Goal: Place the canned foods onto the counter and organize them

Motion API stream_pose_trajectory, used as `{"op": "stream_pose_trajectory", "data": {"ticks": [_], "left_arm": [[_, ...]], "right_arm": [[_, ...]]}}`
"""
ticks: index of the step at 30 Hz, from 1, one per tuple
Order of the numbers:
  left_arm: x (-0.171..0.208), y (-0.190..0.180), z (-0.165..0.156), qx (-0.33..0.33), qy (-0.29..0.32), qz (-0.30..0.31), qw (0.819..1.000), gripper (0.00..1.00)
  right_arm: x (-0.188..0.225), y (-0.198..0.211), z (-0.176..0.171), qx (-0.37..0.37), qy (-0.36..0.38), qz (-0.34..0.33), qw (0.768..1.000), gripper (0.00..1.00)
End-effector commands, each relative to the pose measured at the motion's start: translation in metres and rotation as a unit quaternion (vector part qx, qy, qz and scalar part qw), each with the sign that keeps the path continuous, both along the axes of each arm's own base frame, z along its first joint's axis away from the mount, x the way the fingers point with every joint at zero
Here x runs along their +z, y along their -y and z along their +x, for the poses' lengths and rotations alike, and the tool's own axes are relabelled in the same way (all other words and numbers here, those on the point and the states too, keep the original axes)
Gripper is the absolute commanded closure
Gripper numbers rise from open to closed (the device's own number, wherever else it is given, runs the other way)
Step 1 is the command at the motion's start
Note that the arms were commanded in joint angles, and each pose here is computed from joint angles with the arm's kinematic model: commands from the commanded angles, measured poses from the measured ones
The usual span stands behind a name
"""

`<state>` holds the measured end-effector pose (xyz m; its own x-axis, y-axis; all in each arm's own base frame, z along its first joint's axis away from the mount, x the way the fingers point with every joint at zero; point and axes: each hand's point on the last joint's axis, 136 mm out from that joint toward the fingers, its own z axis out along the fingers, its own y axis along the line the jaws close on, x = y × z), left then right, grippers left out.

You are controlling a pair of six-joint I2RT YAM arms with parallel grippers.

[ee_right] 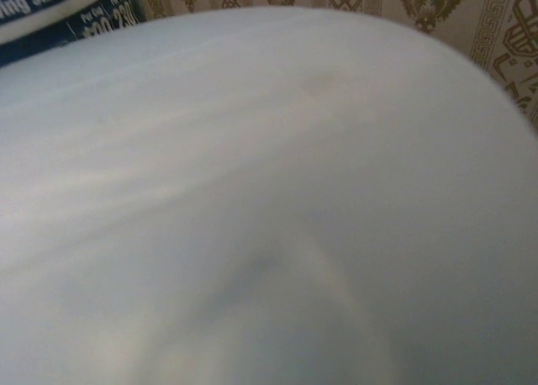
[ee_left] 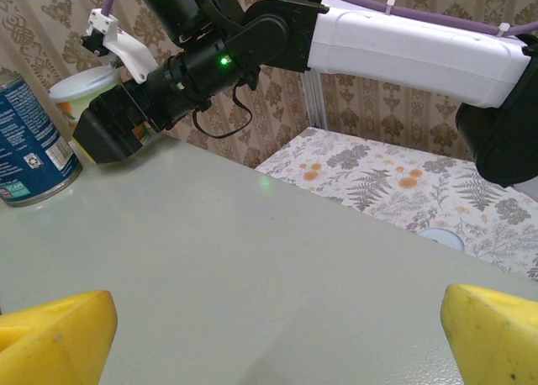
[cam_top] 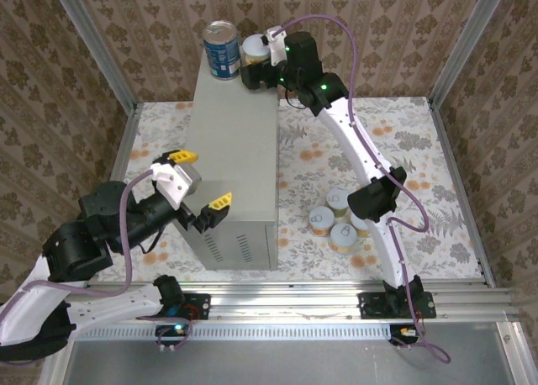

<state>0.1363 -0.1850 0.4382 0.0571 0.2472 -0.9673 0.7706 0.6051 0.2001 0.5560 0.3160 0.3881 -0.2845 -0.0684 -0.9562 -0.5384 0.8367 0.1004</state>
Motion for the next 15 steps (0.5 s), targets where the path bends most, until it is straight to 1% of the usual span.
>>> {"op": "stream_pose_trajectory", "data": {"ticks": [1,9,13,15], "left_arm": [[0.002,0.002,-0.001,-0.004,-0.008,-0.015,1.000,0.00],[0.003,0.003,-0.003,-0.010,-0.016,-0.021,1.000,0.00],[0.002,0.004,-0.002,-0.007,-0.024,-0.015,1.000,0.00],[0.003,0.005,-0.001,-0.007,-0.028,-0.012,1.000,0.00]], "right_arm": [[0.026,0.016,-0.015,-0.009,0.018,-0.013,1.000,0.00],[0.031,0.029,-0.035,-0.009,0.020,-0.035,0.999,0.00],[0.040,0.038,-0.057,-0.002,0.025,-0.037,0.999,0.00],[0.038,0.045,-0.072,0.001,0.016,-0.042,0.999,0.00]]}}
